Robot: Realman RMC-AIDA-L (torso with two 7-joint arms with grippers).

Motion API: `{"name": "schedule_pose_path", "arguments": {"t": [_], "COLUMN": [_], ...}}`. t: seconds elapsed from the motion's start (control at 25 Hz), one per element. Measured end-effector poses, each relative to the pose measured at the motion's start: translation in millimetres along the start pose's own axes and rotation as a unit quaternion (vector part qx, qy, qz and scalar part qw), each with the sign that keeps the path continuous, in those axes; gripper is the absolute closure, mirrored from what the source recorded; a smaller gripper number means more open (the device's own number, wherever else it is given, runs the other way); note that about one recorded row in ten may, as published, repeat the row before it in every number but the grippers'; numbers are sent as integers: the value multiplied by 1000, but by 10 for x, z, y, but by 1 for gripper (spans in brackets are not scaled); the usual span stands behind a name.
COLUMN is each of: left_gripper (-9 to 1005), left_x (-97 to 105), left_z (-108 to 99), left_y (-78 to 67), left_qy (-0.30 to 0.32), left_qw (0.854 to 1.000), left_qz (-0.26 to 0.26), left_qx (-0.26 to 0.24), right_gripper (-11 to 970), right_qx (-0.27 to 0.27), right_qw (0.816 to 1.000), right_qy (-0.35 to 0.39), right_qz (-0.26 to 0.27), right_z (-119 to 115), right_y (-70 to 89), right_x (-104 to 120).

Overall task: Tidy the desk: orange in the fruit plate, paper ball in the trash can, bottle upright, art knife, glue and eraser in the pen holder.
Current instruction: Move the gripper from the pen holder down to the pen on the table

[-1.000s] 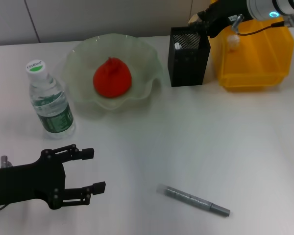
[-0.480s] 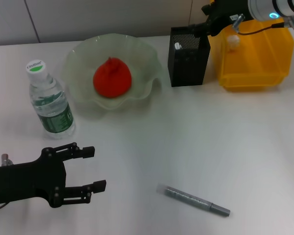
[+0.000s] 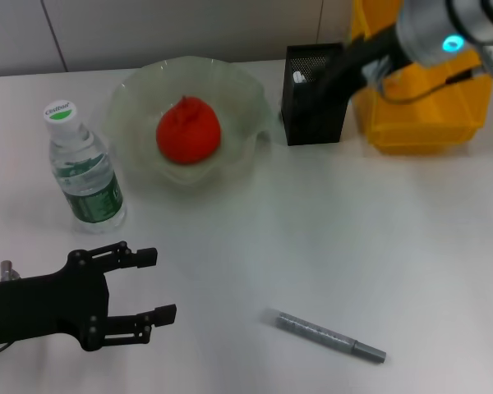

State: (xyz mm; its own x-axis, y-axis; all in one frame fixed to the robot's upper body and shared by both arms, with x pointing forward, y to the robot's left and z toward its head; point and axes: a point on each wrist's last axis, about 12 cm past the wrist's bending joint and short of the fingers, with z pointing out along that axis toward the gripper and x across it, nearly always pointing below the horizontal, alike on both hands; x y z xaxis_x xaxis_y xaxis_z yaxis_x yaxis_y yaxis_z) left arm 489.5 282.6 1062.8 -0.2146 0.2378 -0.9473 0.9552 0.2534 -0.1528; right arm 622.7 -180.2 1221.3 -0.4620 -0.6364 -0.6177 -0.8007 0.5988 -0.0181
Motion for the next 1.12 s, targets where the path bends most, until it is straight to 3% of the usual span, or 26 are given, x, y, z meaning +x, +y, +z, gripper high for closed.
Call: {"name": "schedule_pose_path", "arguments": {"t": [0.08, 0.24, 0.36, 0.68, 1.12], "left_gripper": [161, 161, 161, 161, 161], "left_x": [-10, -19, -18, -20, -8], "left_z": [12, 20, 25, 29, 17], "left_y": [6, 12, 13, 21, 14], "left_qy": [1, 1, 2, 4, 4], "left_qw": [1000, 1000, 1000, 1000, 1000], "left_qz": [3, 6, 8, 9, 7], "left_qx": [3, 4, 4, 3, 1], "right_gripper": [123, 123, 124, 125, 131], "right_qx": [-14, -37, -69, -126, -101], "right_qw": [997, 989, 973, 958, 948], "right_qy": [77, 143, 221, 256, 293], "right_qz": [-3, 0, -3, -29, -71], "right_z": [34, 130, 370, 722, 906], "right_y": [254, 441, 649, 983, 1256], "right_x": [-30, -25, 65, 161, 188]}}
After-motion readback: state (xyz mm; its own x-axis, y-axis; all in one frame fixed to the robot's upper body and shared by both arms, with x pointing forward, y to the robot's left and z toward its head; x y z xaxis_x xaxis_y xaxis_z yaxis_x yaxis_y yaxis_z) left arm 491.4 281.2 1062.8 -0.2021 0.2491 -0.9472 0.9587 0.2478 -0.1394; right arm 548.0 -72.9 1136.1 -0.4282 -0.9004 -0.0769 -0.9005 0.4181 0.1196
